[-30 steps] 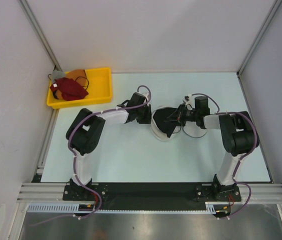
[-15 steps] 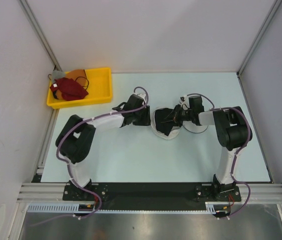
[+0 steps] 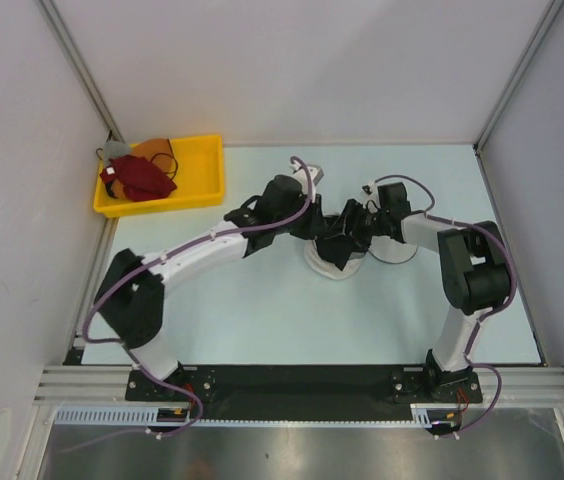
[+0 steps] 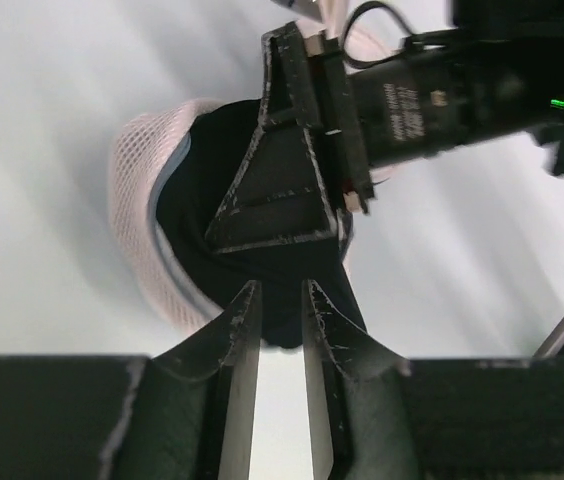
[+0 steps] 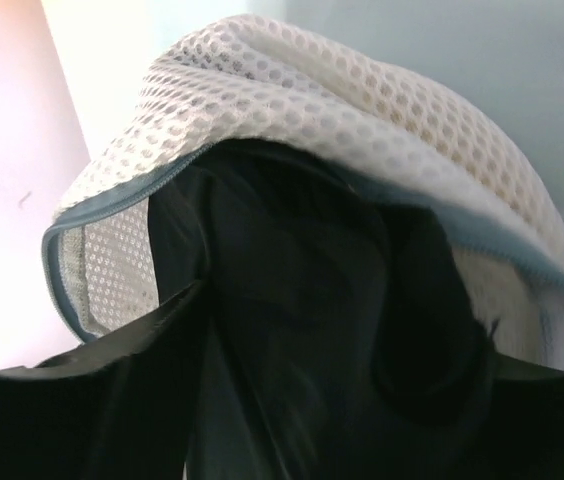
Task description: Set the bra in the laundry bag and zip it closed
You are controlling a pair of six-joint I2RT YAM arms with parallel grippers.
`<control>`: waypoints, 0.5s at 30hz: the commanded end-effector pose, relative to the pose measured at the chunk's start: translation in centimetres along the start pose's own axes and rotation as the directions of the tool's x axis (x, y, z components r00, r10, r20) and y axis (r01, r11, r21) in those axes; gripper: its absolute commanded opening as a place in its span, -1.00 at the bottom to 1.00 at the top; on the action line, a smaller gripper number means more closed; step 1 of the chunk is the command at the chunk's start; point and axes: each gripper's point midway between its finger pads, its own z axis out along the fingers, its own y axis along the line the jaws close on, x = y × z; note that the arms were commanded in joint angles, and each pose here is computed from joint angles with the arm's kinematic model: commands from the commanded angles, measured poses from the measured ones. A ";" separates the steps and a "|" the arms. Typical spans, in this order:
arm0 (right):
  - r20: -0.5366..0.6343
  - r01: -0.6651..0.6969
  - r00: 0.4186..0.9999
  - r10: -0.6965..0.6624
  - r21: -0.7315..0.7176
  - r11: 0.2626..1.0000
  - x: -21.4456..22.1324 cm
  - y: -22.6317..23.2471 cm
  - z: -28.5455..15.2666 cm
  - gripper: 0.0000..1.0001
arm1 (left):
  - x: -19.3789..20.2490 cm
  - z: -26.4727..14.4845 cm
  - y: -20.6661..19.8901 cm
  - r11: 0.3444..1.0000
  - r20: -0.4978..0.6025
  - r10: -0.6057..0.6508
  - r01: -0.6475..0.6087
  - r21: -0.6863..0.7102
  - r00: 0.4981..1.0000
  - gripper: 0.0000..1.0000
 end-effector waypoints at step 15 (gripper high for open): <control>0.220 -0.042 0.975 -0.018 0.262 0.964 -0.8 -0.3 -10.1 0.62 | 0.3 6.9 -2.4 0.990 -0.086 -0.038 0.049 0.134 0.996 -0.56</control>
